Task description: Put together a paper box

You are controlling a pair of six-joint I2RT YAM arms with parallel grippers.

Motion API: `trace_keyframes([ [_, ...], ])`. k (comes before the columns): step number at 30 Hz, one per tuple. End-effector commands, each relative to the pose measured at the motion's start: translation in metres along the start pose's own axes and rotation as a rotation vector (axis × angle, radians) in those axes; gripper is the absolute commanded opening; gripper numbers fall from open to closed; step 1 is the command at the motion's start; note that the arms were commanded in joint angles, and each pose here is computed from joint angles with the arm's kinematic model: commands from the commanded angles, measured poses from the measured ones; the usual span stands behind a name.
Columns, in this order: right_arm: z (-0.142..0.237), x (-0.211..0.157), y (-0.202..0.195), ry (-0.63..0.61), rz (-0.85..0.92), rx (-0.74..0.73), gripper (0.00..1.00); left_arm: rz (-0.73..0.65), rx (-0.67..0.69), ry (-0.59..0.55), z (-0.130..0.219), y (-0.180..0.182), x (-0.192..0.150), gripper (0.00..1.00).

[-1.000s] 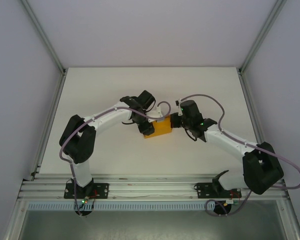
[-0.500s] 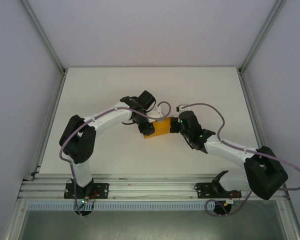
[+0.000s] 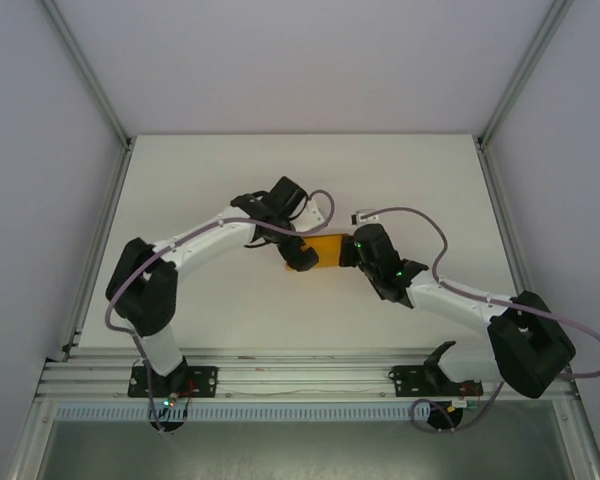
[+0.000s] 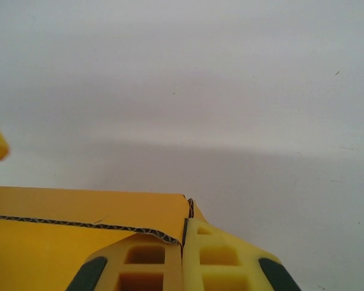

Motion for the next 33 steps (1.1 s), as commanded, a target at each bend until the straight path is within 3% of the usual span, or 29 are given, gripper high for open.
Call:
trace_keyframes([
  [1, -0.005, -0.024, -0.002, 0.13, 0.046, -0.043, 0.0, 0.132, 0.086, -0.109, 0.024, -0.001, 0.002, 1.0],
  [4, -0.005, -0.022, -0.002, 0.133, 0.046, -0.038, 0.0, 0.251, 0.2, -0.138, 0.039, 0.005, -0.003, 0.97],
  [9, -0.008, -0.023, 0.0, 0.151, 0.049, -0.042, 0.0, 0.355, 0.251, -0.136, 0.044, 0.007, -0.017, 0.66],
  [12, -0.01, -0.024, 0.0, 0.161, 0.046, -0.045, 0.0, 0.378, 0.238, -0.119, 0.037, 0.006, -0.021, 0.55],
  [18, -0.007, -0.021, 0.001, 0.174, 0.064, -0.047, 0.0, 0.385, 0.243, -0.103, 0.032, 0.008, -0.019, 0.45],
  [24, -0.006, -0.02, 0.001, 0.177, 0.069, -0.041, 0.0, 0.387, 0.248, -0.069, 0.022, 0.01, -0.016, 0.27],
  [28, -0.008, -0.022, 0.001, 0.188, 0.065, -0.042, 0.0, 0.427, 0.257, -0.062, 0.023, 0.011, -0.014, 0.01],
  [33, -0.008, -0.024, 0.006, 0.203, 0.105, -0.058, 0.0, 0.492, 0.229, -0.092, 0.031, 0.007, -0.014, 0.0],
])
Point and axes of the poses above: each hand's point on the last joint's axis, 136 mm out from that joint toward the fingers, its own z axis back along the fingers, its own y axis along the line the jaws close on, x = y × z, the point moved 10 cm from there along z, back along the fingers, and after that the axes turned 8 degrees about z, right-handed, at the moved point
